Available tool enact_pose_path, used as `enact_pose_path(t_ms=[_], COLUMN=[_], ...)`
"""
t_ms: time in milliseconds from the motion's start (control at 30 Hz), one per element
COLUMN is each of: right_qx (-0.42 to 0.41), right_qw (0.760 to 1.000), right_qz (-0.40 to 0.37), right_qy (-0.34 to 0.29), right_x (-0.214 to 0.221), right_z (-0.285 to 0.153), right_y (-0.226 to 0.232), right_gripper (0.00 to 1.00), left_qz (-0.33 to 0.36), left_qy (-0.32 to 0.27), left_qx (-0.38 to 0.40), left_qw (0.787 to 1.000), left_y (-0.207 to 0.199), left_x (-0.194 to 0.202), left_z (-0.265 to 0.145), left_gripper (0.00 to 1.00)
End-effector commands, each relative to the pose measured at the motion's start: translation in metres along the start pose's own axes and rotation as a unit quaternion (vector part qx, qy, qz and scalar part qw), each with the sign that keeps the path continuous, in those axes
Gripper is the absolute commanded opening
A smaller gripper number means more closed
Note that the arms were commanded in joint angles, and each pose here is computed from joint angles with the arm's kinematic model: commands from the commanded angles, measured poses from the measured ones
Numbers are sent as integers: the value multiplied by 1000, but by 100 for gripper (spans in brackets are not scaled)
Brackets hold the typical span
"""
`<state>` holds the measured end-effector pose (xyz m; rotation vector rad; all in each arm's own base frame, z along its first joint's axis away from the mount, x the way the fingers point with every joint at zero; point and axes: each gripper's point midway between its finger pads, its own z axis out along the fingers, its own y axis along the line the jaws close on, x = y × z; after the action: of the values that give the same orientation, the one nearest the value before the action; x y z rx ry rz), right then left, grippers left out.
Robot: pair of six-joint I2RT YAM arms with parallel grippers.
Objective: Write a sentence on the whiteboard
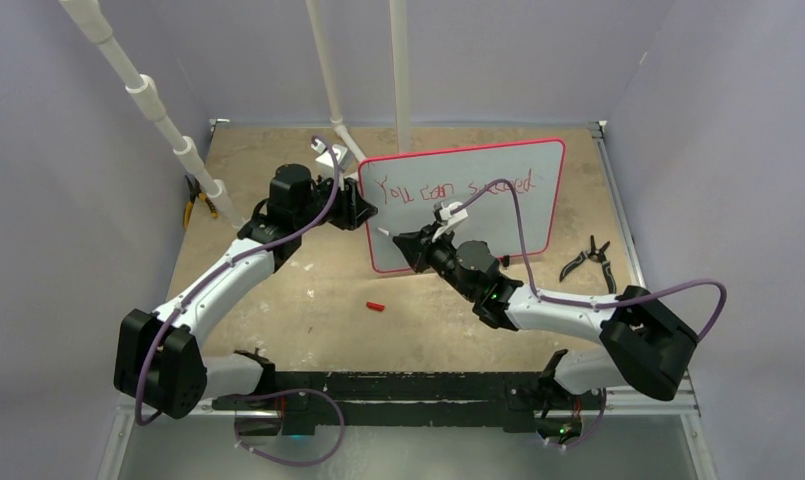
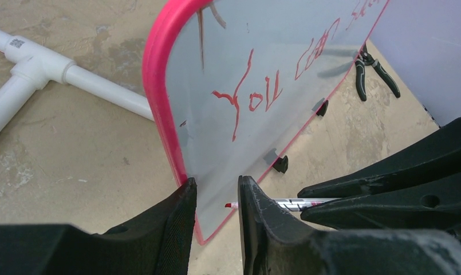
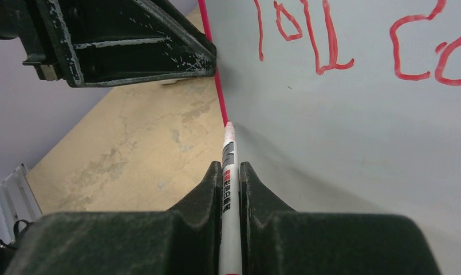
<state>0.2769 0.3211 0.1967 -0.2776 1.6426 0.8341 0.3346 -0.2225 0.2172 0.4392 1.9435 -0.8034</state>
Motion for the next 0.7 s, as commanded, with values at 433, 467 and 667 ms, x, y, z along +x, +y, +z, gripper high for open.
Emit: enact_pose_path(t_ms=[433,467,667], right_qx=[38,40,52], right_qw=[998,998,997], right_qz=[-2,-1,-1], right_qy=[-54,-54,-48], right_x=[-31,-30,-27], right_z=[16,15,17], right_y=[-5,-6,-10], right_gripper=[0,0,0], left_qz=[-5,-8,-14], left_qy=[-13,-9,-11], left_qx=[-42,-36,-7], left_qw=[999,999,1000], left_y=[15,13,6], left_x=[-7,-5,-5], left_z=[1,3,11], left_gripper=[36,36,35])
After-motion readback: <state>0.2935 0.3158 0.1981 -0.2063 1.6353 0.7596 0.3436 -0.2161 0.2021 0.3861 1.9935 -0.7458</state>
